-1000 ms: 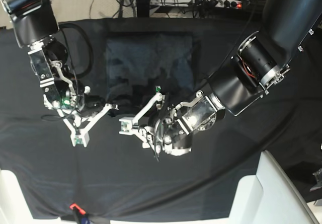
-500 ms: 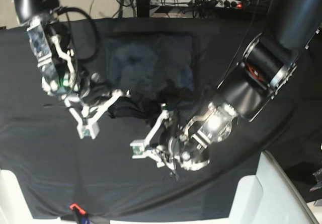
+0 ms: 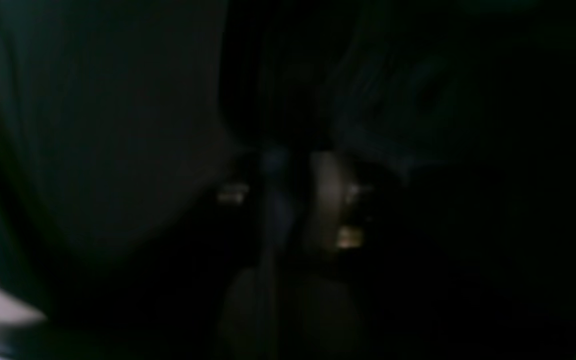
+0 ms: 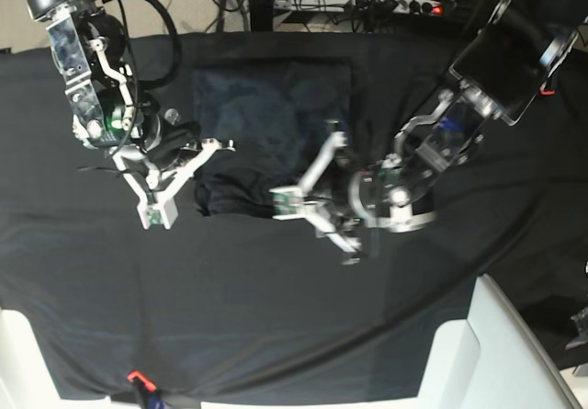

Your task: Fold the T-shirt properly

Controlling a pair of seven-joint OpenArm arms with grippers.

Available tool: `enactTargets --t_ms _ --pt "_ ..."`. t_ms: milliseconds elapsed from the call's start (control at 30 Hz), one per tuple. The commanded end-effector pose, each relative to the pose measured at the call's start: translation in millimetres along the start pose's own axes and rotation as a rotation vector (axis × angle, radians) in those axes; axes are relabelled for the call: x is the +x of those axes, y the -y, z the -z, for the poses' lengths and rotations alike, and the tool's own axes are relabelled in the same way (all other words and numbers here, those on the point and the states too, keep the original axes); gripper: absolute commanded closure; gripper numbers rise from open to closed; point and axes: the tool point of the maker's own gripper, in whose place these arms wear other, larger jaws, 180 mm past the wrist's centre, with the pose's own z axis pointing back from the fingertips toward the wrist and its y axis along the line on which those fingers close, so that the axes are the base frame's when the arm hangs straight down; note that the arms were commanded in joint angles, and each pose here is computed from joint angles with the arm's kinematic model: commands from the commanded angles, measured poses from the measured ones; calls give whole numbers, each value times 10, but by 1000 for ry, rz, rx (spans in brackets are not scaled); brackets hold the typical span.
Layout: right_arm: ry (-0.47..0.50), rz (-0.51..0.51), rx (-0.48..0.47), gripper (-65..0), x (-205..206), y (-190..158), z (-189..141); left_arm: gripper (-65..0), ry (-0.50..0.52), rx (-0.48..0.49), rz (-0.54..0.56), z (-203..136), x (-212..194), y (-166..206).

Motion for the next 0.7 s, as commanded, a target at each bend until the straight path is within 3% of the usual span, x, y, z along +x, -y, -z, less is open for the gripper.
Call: enactTargets --t_ms 0,367,667 --pt "46 -6 7 0 147 -16 -33 0 59 27 -6 -65 163 -81" --pt "35 0 10 0 92 -32 -29 0 49 -38 -28 38 106 199" --pt "24 6 10 0 25 -31 -28 0 -24 -71 -81 170 -194 269"
